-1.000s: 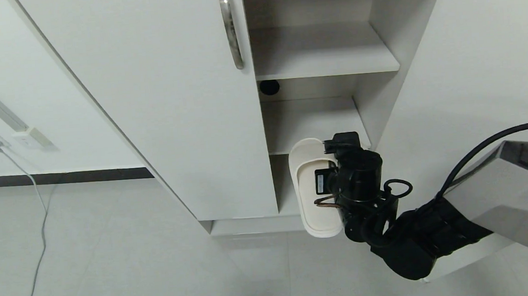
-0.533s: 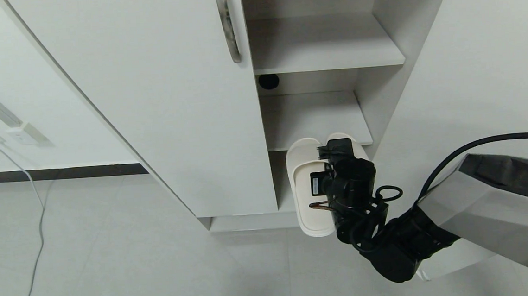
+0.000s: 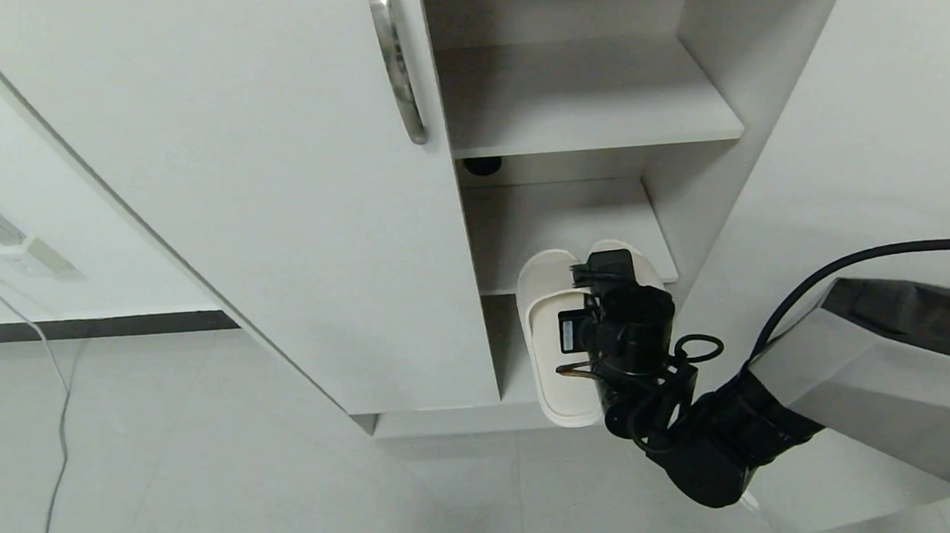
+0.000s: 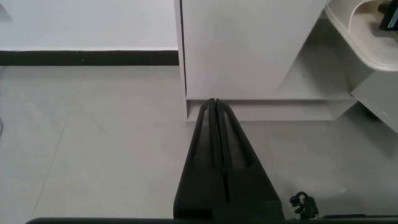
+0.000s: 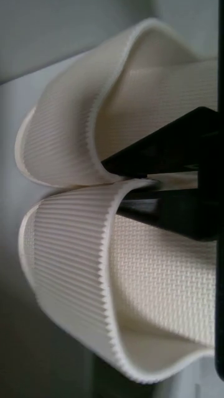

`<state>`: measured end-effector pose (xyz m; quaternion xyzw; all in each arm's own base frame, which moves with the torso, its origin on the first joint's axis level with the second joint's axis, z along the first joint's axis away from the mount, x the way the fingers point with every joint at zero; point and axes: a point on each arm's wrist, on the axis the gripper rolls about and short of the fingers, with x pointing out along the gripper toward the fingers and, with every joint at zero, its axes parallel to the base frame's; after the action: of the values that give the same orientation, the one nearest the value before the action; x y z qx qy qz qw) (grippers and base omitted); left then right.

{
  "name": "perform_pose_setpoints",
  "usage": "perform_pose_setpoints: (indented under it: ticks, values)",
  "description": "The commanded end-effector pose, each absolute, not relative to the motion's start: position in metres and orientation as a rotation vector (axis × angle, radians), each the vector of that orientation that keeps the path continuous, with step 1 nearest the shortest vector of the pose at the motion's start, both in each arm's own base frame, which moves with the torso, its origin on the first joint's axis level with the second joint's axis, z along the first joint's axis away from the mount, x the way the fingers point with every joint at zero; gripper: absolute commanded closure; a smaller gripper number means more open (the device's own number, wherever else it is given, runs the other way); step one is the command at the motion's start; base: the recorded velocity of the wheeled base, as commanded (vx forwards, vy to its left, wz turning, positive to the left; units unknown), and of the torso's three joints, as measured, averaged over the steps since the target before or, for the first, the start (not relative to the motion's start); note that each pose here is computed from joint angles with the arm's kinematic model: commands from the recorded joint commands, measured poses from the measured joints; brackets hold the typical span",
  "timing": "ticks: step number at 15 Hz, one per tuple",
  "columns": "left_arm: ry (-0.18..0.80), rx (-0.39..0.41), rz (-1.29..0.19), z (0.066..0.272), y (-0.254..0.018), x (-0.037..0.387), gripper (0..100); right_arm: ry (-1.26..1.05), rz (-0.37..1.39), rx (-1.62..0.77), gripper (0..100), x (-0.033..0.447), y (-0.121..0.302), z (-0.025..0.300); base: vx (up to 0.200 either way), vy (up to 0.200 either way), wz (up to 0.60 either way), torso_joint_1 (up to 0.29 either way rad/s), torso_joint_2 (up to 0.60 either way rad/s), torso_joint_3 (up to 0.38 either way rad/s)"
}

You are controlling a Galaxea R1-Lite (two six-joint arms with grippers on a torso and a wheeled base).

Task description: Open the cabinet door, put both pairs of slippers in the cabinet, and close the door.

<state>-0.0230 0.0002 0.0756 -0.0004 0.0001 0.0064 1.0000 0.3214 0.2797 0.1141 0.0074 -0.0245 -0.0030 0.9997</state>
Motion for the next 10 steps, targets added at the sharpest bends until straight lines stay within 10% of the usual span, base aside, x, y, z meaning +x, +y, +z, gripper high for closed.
perform_pose_setpoints:
  ticks: [1,10]
  values:
    - [0.002,-0.002,0.014,0.076,0.0,-0.023,100,-0.054,-0.005,0.018,100,0.321,0.279,0.117,0.2,0.0,0.0,-0.002,0.0,0.002]
    - [0.002,-0.002,0.014,0.076,0.0,-0.023,100,-0.058,-0.019,0.014,100,0.375,0.285,0.128,0.022,0.0,0.0,0.0,0.0,0.0]
